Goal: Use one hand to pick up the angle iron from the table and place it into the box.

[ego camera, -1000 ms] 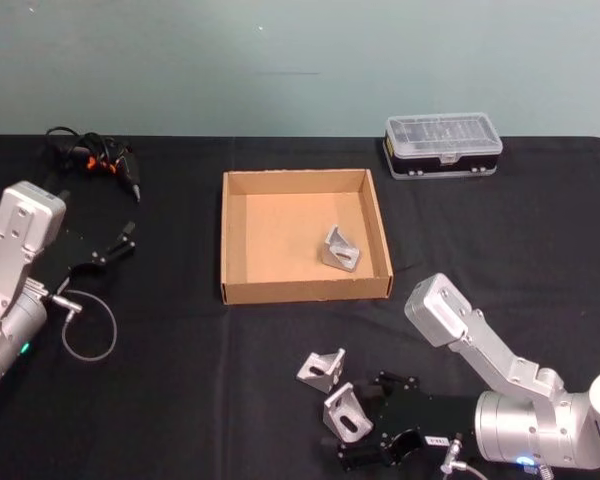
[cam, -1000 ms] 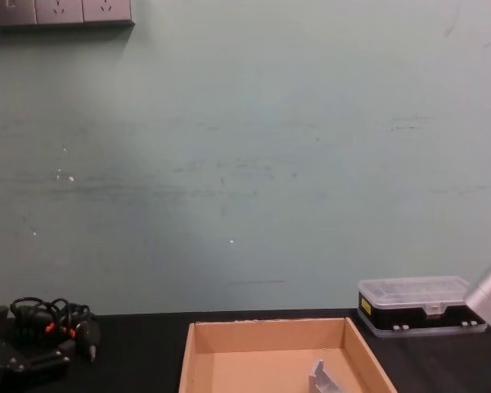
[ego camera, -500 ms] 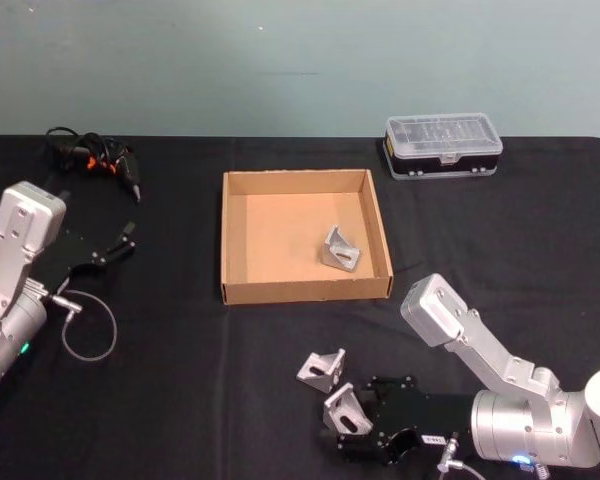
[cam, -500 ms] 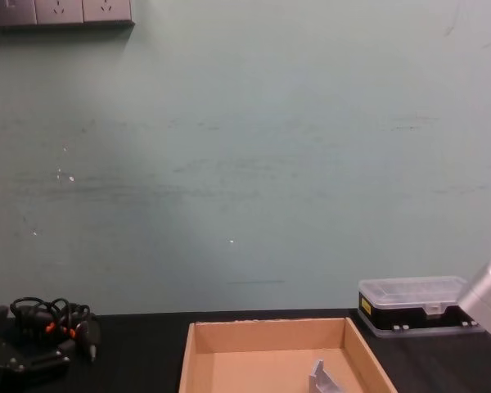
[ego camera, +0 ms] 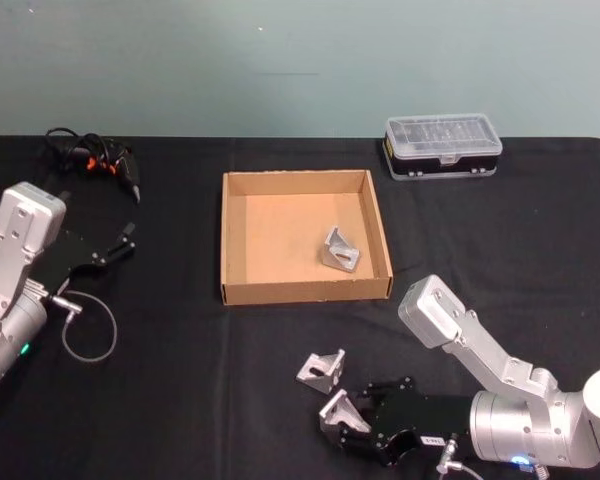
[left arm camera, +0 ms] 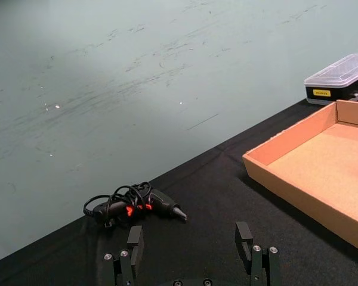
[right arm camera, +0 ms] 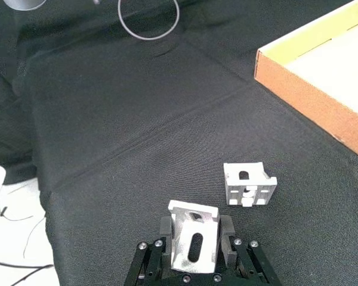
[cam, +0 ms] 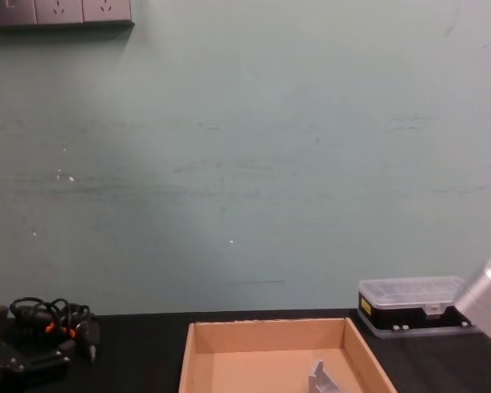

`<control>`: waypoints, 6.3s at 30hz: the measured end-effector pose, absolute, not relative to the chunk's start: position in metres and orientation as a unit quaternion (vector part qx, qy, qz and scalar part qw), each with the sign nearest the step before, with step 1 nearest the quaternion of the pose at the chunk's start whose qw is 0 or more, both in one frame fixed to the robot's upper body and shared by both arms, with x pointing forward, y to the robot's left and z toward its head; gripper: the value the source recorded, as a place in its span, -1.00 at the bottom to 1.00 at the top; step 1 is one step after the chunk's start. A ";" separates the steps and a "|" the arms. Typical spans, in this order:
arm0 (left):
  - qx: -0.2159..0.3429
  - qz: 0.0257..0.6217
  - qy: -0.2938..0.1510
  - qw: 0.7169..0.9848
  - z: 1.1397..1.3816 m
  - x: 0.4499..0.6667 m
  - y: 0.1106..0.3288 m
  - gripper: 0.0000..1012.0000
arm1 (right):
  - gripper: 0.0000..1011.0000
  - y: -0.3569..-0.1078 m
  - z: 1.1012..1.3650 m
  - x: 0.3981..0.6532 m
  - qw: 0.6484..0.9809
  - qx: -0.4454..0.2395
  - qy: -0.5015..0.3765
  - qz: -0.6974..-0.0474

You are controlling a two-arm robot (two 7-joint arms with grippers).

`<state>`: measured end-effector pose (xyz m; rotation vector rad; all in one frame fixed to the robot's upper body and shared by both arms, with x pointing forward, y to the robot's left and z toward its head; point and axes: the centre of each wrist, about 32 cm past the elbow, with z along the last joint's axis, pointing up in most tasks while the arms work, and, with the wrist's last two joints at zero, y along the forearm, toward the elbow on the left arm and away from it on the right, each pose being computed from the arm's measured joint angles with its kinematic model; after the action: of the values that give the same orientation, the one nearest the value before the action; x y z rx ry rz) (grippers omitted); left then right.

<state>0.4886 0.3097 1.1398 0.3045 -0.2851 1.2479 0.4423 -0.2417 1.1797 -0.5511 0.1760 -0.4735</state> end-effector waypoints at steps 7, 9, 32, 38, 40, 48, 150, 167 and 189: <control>0.141 0.580 -0.132 0.791 1.140 0.489 0.310 1.00 | -0.06 -0.242 1.186 0.441 0.932 -0.266 0.079 -0.232; 0.141 0.580 -0.132 0.791 1.140 0.489 0.310 1.00 | -0.06 -0.242 1.189 0.441 0.933 -0.263 0.077 -0.233; 0.141 0.580 -0.132 0.791 1.140 0.489 0.310 1.00 | -0.06 -0.251 1.258 0.487 0.934 -0.209 -0.025 -0.289; 0.142 0.580 -0.132 0.791 1.140 0.489 0.310 1.00 | -0.06 -0.236 1.253 0.520 0.936 -0.205 -0.029 -0.285; 0.141 0.580 -0.132 0.791 1.140 0.489 0.310 1.00 | -0.06 -0.228 1.251 0.532 0.937 -0.203 -0.029 -0.283; 0.141 0.580 -0.132 0.791 1.140 0.489 0.310 1.00 | -0.06 -0.209 1.243 0.563 0.938 -0.208 -0.021 -0.276; 0.141 0.580 -0.133 0.791 1.140 0.489 0.310 1.00 | 0.98 -0.246 1.209 0.456 0.938 -0.208 0.027 -0.275; 0.141 0.580 -0.132 0.791 1.140 0.489 0.310 1.00 | 0.98 -0.255 1.186 0.448 0.933 -0.234 0.062 -0.268; 0.142 0.580 -0.132 0.791 1.140 0.489 0.310 1.00 | 0.98 -0.250 1.163 0.460 0.933 -0.228 0.078 -0.267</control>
<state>0.4886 0.3097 1.1397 0.3045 -0.2850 1.2480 0.4604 -0.2500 1.1634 -0.4666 0.1588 -0.5466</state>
